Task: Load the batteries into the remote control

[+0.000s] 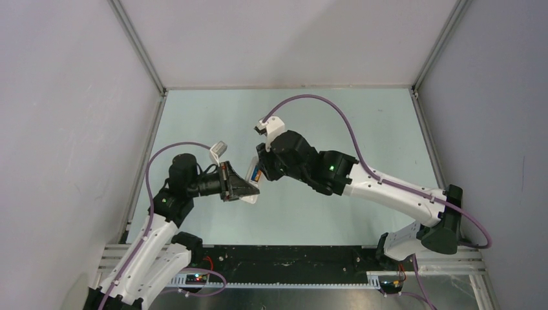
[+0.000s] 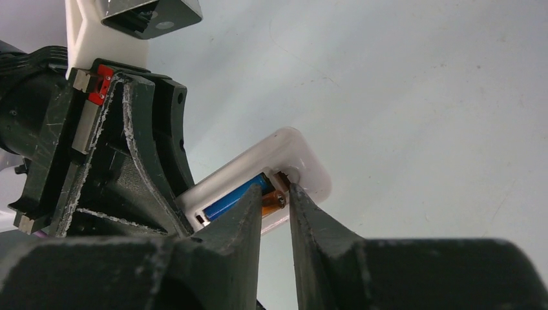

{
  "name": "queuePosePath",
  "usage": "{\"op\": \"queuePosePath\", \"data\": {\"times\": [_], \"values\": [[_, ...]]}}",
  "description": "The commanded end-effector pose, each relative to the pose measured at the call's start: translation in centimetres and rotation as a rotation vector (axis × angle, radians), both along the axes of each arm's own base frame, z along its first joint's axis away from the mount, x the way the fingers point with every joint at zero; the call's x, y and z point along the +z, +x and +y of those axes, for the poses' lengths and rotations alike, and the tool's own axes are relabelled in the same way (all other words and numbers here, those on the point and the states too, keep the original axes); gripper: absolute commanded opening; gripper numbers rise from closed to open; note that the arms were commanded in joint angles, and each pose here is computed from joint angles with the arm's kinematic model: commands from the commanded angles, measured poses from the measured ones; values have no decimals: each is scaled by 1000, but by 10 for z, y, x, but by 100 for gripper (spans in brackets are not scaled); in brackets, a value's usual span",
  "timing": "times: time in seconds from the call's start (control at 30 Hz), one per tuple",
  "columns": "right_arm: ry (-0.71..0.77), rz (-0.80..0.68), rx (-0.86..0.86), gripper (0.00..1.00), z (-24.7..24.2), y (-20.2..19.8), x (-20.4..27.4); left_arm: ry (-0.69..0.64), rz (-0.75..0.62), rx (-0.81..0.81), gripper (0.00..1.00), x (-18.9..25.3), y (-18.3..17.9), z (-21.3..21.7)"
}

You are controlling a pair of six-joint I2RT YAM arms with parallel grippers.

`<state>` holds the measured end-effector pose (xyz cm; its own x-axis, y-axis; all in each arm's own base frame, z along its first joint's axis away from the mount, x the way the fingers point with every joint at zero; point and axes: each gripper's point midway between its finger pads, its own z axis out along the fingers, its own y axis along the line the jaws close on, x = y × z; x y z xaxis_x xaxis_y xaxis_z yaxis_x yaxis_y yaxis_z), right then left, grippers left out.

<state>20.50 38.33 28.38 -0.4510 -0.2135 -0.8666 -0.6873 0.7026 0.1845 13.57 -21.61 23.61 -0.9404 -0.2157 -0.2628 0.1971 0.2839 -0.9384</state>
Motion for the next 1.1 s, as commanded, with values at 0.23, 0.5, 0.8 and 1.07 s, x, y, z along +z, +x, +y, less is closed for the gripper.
{"op": "queuePosePath", "data": {"times": [0.23,0.5,0.8,1.07], "values": [[7,-52,-3,18,4,1,18,-28,-72,-46,1,12,-5,-2],[-44,-98,-30,12,5,-1,12,-40,-67,-36,0,21,-4,-2],[-31,-99,-37,7,18,-12,2,-57,-82,-34,0,35,-5,-2],[32,-51,-73,4,14,-19,-5,-61,-88,-13,0,39,-3,-2]]}}
